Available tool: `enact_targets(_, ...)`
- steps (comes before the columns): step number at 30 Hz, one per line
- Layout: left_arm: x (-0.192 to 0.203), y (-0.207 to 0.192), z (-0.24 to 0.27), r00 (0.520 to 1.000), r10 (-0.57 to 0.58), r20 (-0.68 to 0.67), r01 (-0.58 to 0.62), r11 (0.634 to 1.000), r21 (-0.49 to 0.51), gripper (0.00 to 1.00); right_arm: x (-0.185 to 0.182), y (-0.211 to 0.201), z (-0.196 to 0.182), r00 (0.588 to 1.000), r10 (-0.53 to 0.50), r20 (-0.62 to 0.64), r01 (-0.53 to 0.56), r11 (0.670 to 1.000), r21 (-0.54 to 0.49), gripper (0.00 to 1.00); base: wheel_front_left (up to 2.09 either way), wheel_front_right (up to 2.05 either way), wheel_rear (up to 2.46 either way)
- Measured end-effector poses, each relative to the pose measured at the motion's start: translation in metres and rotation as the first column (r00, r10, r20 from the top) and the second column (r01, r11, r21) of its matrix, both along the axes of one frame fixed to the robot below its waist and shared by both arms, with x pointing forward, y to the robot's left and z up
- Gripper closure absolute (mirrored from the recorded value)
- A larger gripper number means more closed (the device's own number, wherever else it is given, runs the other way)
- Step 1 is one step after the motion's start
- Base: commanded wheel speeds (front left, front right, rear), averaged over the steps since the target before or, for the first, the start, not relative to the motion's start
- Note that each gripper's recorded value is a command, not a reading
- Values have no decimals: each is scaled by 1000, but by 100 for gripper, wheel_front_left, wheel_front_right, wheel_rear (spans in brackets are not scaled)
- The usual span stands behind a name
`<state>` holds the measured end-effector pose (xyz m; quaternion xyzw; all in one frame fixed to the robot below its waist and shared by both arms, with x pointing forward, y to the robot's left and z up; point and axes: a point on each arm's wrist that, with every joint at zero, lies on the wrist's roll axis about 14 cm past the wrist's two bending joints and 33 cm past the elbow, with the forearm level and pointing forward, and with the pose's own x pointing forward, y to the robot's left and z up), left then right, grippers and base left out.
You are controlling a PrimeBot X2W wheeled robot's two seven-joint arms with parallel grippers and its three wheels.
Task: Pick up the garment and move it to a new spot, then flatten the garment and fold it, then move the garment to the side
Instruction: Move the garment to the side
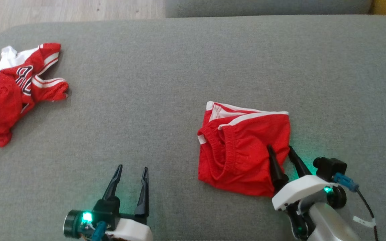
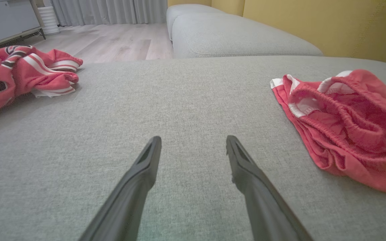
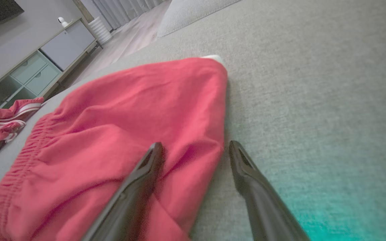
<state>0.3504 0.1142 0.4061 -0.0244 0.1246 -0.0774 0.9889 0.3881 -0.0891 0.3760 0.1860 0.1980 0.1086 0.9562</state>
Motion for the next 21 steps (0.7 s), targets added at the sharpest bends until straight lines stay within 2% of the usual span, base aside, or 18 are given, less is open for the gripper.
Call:
enact_targets(1, -1, 1, -2, 1000, 5, -7, -5, 1000, 1, 0, -3, 5, -7, 1000, 19, -21, -19, 1000, -6, 0, 0, 0, 0)
enact_targets(2, -1, 3, -4, 1000, 10, -14, -10, 1000, 0, 0, -2, 6, -8, 1000, 22, -23, -22, 1000, -5, 31, 0, 0, 0)
enact_targets(3, -2, 4, -5, 1000, 15, -20, -15, 1000, -3, 0, 1, 7, -8, 999, 22, -23, -22, 1000, 0, 79, 0, 0, 0)
enact_targets(4, -2, 5, -7, 1000, 18, -24, -19, 1000, -5, 0, 4, 8, -7, 1000, 24, -19, -24, 1000, 2, 100, 0, 0, 0)
enact_targets(9, 3, -1, -7, 1000, 1, -24, -2, 1000, -15, 0, 15, -5, 5, 999, -16, 28, 16, 1000, -3, 100, 0, 0, 0)
enact_targets(13, 12, -19, -2, 998, -58, -5, 58, 998, -30, 0, 14, -25, 15, 996, -68, 63, 70, 997, -19, 100, 0, 0, 0)
enact_targets(17, 20, -55, 5, 985, -170, 20, 171, 983, -60, 0, 8, -55, 26, 984, -149, 95, 152, 988, -29, 100, 0, 0, 0)
enact_targets(21, 31, -106, 21, 945, -318, 79, 324, 942, -88, 0, -8, -84, 32, 968, -224, 110, 230, 972, -42, 100, 0, 0, 0)
